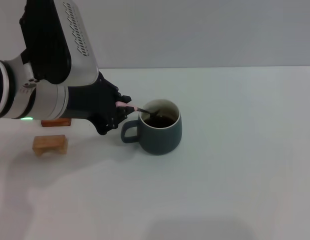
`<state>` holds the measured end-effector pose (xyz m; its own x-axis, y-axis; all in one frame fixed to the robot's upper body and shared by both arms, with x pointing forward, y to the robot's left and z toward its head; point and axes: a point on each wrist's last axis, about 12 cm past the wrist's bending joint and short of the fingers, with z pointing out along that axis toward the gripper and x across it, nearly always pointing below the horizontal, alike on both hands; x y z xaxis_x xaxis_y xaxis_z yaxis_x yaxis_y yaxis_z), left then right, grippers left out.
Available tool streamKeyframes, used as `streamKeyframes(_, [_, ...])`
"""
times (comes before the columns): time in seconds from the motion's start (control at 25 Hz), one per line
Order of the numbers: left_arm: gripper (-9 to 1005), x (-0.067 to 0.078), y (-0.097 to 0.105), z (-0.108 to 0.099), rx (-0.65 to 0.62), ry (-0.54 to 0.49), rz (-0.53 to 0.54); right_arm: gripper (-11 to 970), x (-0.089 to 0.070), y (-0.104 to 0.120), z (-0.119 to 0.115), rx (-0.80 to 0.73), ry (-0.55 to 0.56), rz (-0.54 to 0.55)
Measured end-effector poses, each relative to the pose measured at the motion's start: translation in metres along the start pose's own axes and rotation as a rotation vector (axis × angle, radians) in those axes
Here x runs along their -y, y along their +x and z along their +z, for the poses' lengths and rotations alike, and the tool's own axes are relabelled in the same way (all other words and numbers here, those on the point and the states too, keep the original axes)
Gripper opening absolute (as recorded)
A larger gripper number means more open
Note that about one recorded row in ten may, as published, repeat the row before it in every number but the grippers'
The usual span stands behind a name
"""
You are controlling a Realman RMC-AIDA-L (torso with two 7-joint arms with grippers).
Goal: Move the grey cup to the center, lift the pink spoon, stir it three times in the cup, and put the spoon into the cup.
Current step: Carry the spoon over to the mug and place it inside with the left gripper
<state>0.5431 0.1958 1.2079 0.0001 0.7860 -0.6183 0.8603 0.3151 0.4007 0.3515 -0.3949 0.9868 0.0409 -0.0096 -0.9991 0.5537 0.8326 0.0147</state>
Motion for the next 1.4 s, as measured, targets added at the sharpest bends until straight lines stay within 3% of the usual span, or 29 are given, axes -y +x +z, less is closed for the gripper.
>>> streamKeyframes(0.44, [144, 0.000, 0.006, 0.024, -0.069, 0.043, 0.012, -2, -0.001, 0.000, 0.000, 0.003, -0.004, 0.004])
streamKeyframes(0.76, [144, -0.009, 0.005, 0.042, -0.083, 0.054, 0.009, -2, -0.002, 0.000, 0.000, 0.000, -0.015, 0.003])
streamKeyframes(1.08, [144, 0.000, -0.008, 0.051, -0.066, 0.082, 0.056, -2, -0.005, 0.000, 0.002, 0.004, -0.021, 0.007])
streamKeyframes(1.4, [144, 0.006, -0.012, 0.043, -0.065, 0.087, 0.069, -2, -0.008, 0.000, 0.002, 0.001, -0.035, 0.007])
